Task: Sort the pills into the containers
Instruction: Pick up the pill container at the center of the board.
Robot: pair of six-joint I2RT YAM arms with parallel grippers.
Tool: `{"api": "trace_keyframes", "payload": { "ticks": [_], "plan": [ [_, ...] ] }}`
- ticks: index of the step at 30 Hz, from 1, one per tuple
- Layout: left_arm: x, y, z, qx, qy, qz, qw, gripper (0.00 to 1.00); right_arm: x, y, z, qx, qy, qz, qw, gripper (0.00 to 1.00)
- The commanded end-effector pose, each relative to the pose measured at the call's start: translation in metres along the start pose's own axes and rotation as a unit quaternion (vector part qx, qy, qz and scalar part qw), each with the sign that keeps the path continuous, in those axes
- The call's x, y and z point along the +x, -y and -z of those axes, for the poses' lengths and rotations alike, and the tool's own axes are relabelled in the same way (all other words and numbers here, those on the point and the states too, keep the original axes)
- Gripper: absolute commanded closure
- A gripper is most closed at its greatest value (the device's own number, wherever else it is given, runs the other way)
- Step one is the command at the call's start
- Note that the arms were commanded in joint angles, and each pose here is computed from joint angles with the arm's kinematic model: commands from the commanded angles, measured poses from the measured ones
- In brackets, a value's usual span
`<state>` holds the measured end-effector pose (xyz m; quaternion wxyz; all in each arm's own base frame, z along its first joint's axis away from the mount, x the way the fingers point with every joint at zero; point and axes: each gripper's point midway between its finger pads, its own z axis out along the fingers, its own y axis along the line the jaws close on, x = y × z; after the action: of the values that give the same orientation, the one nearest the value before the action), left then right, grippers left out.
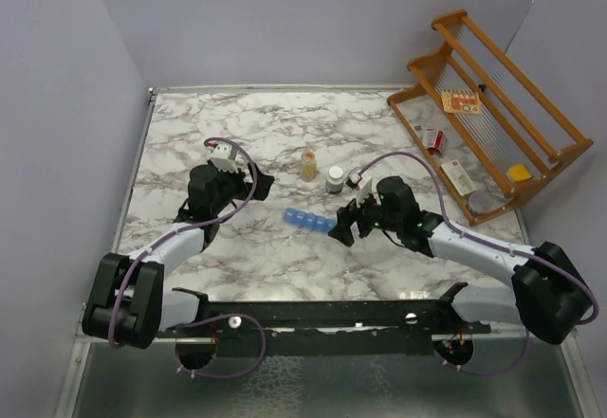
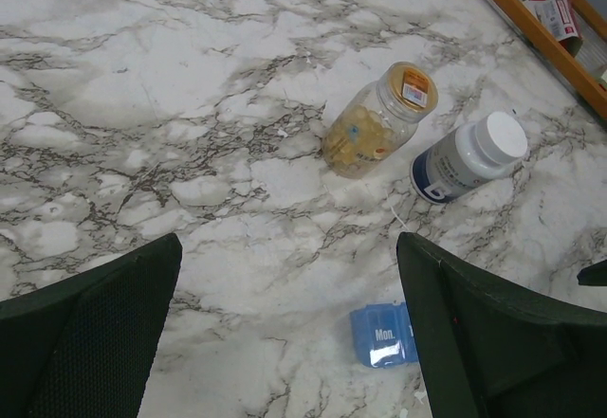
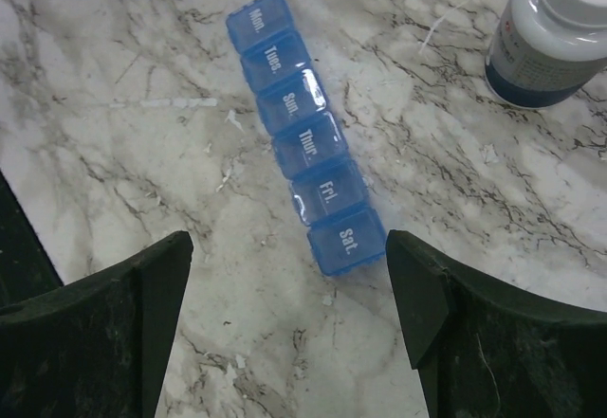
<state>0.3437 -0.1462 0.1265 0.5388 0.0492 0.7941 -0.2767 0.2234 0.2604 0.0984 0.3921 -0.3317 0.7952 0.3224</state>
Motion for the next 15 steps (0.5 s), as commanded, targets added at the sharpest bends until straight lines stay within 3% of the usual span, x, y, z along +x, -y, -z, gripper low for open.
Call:
{"api": "trace_keyframes", "payload": {
  "ticks": [1,15],
  "plan": [
    [-0.012,0.002,0.004,-0.004,0.019,-0.002,1.0,0.01,-0.015,0.023,-0.009,0.068,0.0,0.012,0.998,0.15],
    [-0.017,0.005,0.002,0.001,0.022,0.0,1.0,0.01,0.001,0.02,-0.028,0.093,-0.097,0.003,0.991,0.12]
  ]
}}
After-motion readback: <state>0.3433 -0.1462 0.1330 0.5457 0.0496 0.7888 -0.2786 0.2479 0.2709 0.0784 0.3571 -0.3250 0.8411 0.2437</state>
